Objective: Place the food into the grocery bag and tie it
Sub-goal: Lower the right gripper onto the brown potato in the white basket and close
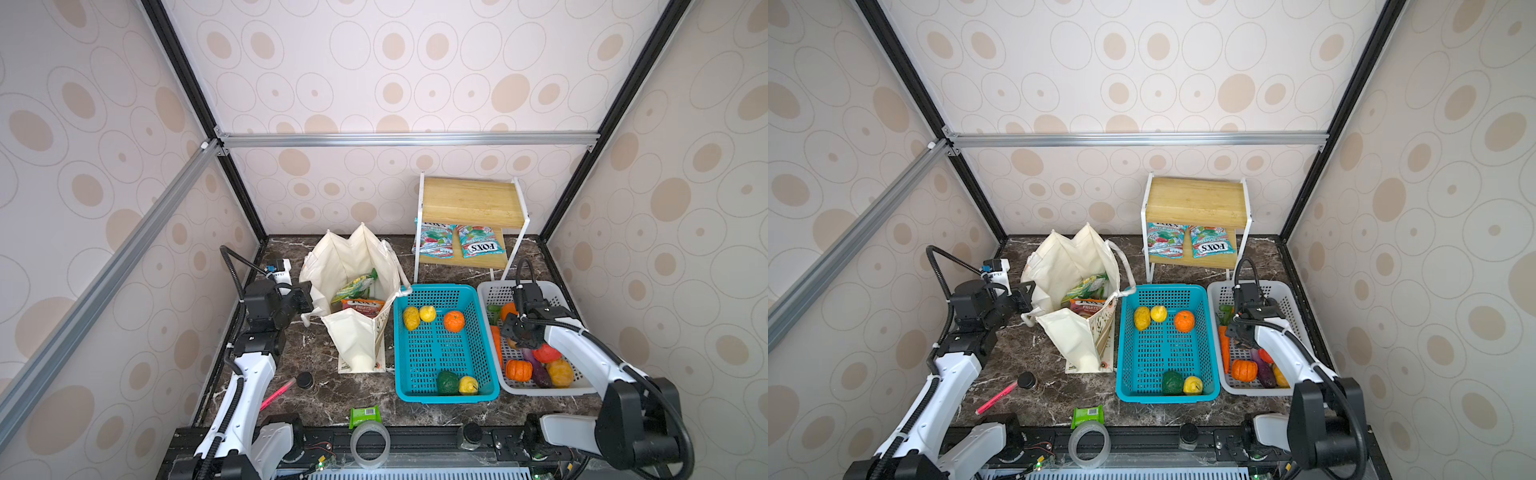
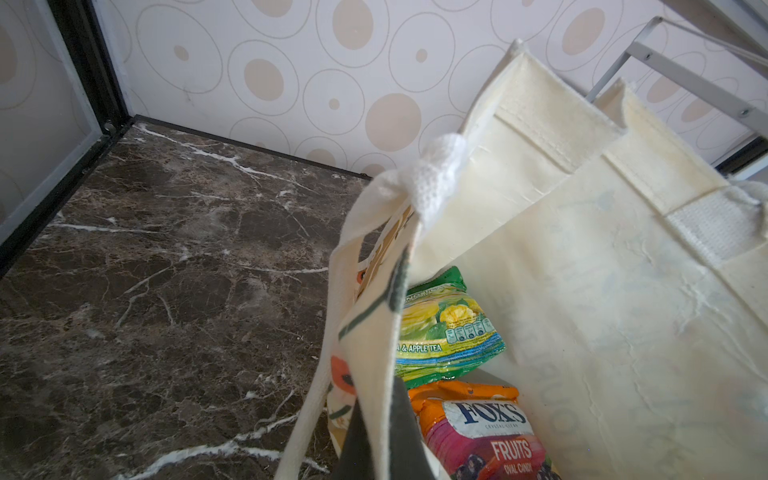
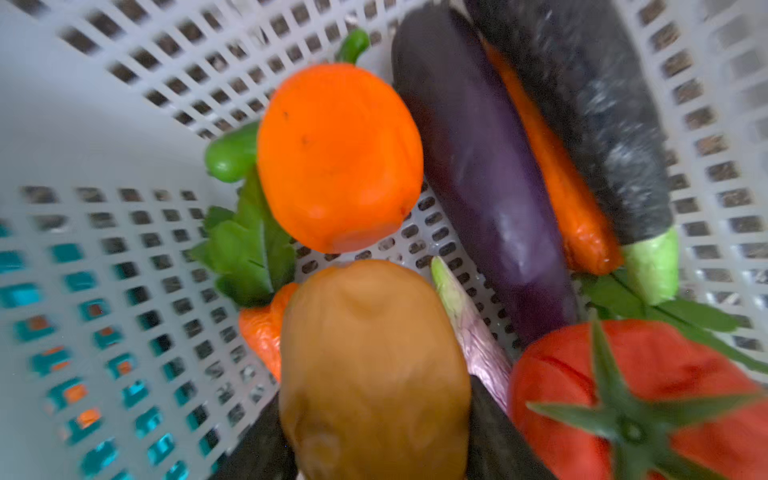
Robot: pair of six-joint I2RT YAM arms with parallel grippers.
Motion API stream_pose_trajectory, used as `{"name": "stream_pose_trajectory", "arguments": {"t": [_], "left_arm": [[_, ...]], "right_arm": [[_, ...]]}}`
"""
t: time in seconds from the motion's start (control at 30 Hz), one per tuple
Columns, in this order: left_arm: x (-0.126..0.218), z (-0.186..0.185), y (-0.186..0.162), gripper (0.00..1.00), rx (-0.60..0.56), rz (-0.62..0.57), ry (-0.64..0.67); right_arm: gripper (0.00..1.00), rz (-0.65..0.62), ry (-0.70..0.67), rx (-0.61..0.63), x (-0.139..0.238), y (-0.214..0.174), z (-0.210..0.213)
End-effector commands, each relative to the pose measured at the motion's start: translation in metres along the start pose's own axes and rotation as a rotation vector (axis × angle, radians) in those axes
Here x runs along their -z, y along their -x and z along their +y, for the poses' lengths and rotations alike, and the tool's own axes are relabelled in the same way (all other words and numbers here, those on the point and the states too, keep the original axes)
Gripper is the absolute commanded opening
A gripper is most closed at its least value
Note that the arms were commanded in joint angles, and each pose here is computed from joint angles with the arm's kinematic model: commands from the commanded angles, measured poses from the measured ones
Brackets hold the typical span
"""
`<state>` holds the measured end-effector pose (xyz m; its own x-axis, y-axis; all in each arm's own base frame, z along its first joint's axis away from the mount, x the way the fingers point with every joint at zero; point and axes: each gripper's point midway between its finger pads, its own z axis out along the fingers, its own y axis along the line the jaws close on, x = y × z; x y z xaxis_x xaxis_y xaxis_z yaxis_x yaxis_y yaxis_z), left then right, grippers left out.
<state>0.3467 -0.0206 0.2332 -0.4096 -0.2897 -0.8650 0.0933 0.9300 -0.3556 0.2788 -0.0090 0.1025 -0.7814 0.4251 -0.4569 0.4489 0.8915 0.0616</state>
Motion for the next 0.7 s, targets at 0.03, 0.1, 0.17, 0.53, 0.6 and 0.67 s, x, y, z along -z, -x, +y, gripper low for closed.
{"name": "stream_pose_trajectory", "arguments": {"t": [0.03, 0.1, 0.17, 0.53, 0.6, 0.67], "left_arm": [[0.006, -0.001, 0.008, 0.0, -0.045, -0.031, 0.006], [0.006, -0.001, 0.008, 0.0, -0.046, -0.029, 0.007], [0.006, -0.002, 0.008, 0.0, -0.046, -0.031, 0.006], [0.006, -0.004, 0.009, 0.0, -0.041, -0.033, -0.008], [0.006, -0.005, 0.008, 0.0, -0.041, -0.03, -0.013], [0.007, -0.005, 0.009, 0.0, -0.042, -0.033, -0.014]], "right_arm": [[0.36, -0.05, 0.027, 0.006, 0.025, 0.012, 0.0], [0.36, -0.087, 0.027, 0.014, 0.023, 0.017, 0.0], [0.36, -0.063, -0.002, 0.022, 0.018, 0.014, -0.004], [0.35, -0.146, 0.235, 0.027, 0.088, 0.046, 0.042], [0.35, -0.175, 0.285, 0.05, 0.109, 0.054, 0.059], [0.35, -0.211, 0.32, 0.095, 0.133, 0.062, 0.081]]}}
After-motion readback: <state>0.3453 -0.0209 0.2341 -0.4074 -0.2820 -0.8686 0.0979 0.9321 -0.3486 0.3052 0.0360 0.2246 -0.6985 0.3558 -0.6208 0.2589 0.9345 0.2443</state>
